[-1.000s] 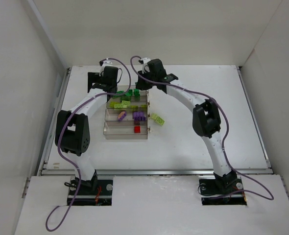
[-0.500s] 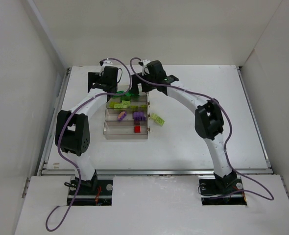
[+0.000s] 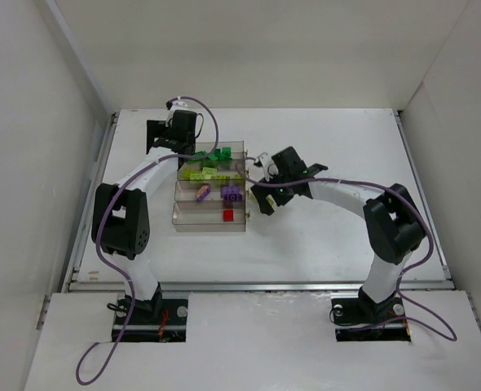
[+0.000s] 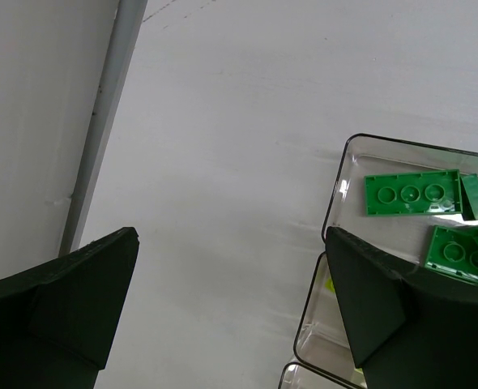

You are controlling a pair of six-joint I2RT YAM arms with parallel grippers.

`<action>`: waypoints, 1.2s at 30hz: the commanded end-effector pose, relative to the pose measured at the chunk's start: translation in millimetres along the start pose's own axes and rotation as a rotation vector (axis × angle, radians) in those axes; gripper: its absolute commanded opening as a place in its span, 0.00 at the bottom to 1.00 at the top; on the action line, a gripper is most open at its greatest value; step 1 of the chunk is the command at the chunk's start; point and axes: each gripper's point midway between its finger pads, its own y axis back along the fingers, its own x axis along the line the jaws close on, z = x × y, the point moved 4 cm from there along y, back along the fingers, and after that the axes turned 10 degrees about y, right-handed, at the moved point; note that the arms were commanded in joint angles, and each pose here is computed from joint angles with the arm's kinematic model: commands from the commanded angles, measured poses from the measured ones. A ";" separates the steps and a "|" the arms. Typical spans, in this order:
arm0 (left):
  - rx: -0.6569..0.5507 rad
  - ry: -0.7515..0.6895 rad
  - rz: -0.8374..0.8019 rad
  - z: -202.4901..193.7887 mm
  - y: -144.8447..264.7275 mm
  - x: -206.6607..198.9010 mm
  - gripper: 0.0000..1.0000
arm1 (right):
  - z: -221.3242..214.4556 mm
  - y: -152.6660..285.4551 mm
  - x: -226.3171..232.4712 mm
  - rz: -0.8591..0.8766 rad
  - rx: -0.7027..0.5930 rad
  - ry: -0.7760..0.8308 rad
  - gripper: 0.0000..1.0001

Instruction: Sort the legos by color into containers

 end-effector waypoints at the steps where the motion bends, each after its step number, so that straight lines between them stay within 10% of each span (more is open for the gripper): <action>1: -0.040 0.023 -0.007 13.6 7.9 1.7 1.00 | -10.0 5.6 1.7 -0.040 -0.006 0.044 1.00; 10: -0.045 0.029 -0.018 16.2 10.3 1.7 1.00 | -16.5 -28.1 -6.5 -0.064 0.055 -0.002 0.98; 19: -0.047 0.029 -0.006 16.6 10.2 3.4 1.00 | -13.1 -33.2 -11.7 -0.106 0.072 0.015 0.64; 26: -0.041 0.023 -0.004 12.9 9.5 3.7 1.00 | -6.3 -38.2 -4.4 -0.083 0.069 0.050 0.68; 27: -0.040 0.023 -0.004 12.9 9.5 3.7 1.00 | -12.3 -41.3 -3.5 -0.077 0.092 0.047 0.63; 30: -0.049 0.029 0.003 14.7 9.3 4.3 1.00 | -10.1 -43.3 -5.8 -0.088 0.092 0.048 0.04; 36: -0.056 0.035 0.002 17.6 11.7 5.6 1.00 | -9.5 -19.9 -5.6 -0.138 0.068 -0.003 0.00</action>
